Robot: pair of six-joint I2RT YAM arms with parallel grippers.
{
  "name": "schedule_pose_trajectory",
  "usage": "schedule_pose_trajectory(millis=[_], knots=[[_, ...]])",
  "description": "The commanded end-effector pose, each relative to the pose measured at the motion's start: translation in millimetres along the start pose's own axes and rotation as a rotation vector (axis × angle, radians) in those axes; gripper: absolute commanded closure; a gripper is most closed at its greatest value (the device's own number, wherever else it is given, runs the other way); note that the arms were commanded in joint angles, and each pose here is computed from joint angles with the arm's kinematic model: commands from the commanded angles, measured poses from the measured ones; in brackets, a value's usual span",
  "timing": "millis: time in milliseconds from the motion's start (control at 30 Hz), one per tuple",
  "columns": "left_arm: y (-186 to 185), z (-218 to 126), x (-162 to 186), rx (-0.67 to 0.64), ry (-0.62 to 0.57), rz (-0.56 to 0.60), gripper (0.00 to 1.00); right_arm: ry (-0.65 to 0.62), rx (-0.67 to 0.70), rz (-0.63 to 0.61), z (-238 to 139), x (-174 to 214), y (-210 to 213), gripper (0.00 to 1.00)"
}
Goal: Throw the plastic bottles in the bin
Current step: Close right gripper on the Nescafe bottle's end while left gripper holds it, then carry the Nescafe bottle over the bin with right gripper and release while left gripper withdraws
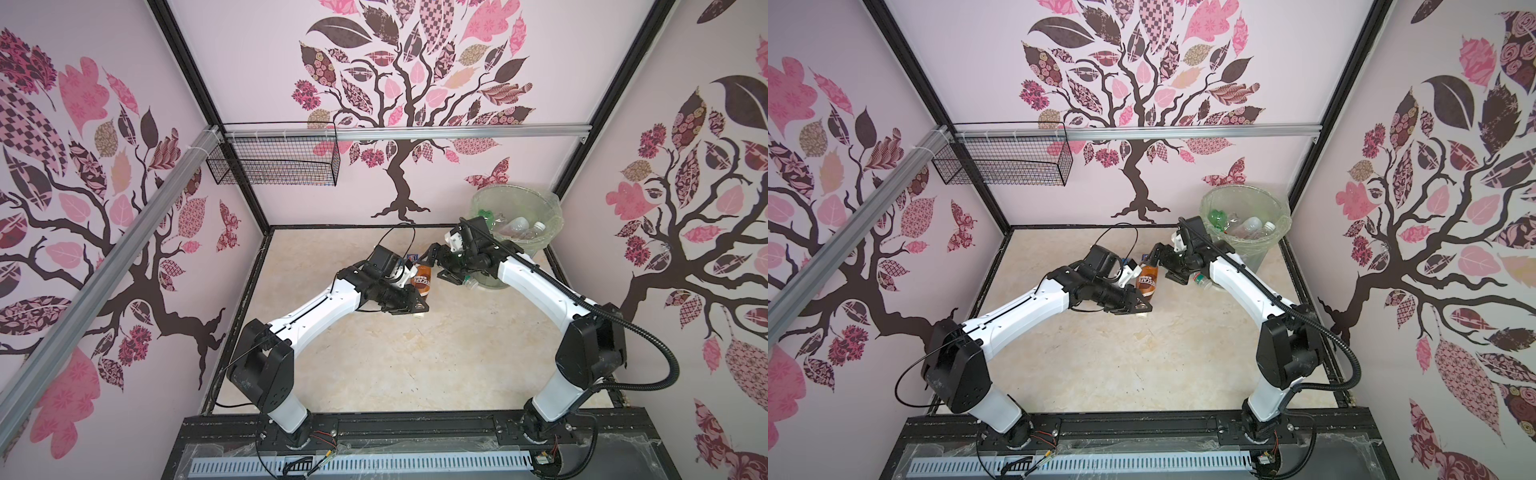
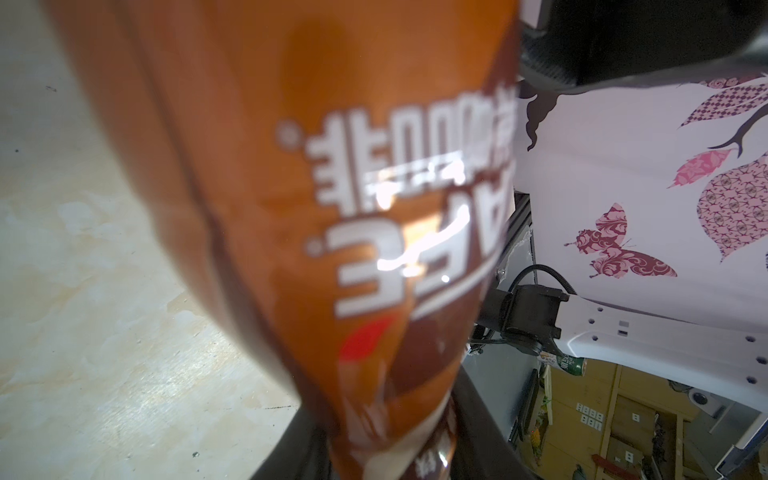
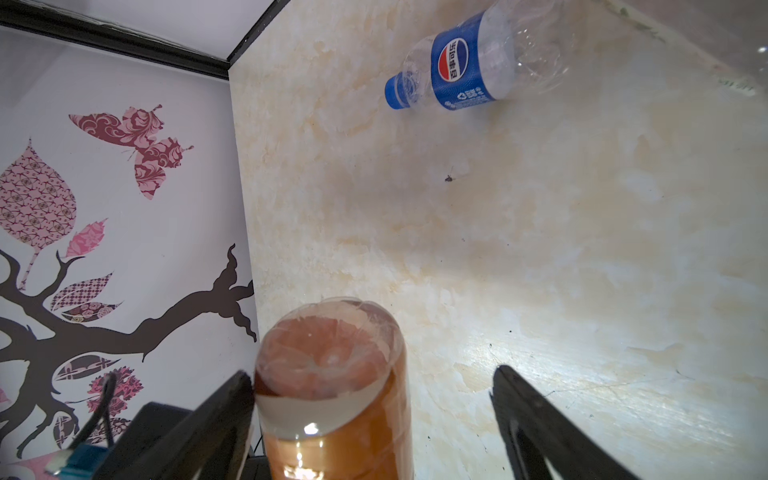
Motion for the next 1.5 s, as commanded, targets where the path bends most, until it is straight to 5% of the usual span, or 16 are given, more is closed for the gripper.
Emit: schedule_pose_trajectory(millis=[0,400,833,1467], knots=[[-13.6,-10.6,-6.9,0.034,-0.042,0.042,0.74,0.017,-0.001,0.047,4.8,-0.7,7.4,0.1],[-14.8,-12.3,-15.0,0.018,-0.064,0.049,0.76,0.059,0.009,0.059,17.5,12.7,5.2,0.16],[-15.4,-24.2,-17.5,-0.005,-0.094,0.046,0.76,0.072,0.032,0.084,24.1,19.7,-8.1,0.42],[-18.8,-46.9,-44.7,-0.022,-0.185,-0.009,0.5,-0.01,0.001,0.058,1.2,-8.8,13.9,0.53]])
Point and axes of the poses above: each gripper's point midway between its finger pads, its own z axis out along the fingers, its own y axis along the line the jaws close on, x = y × z, the point moved 1 cm from there along -z, back along the fingers, and after that the axes turned 1 degree about z, right-handed, at the moved point
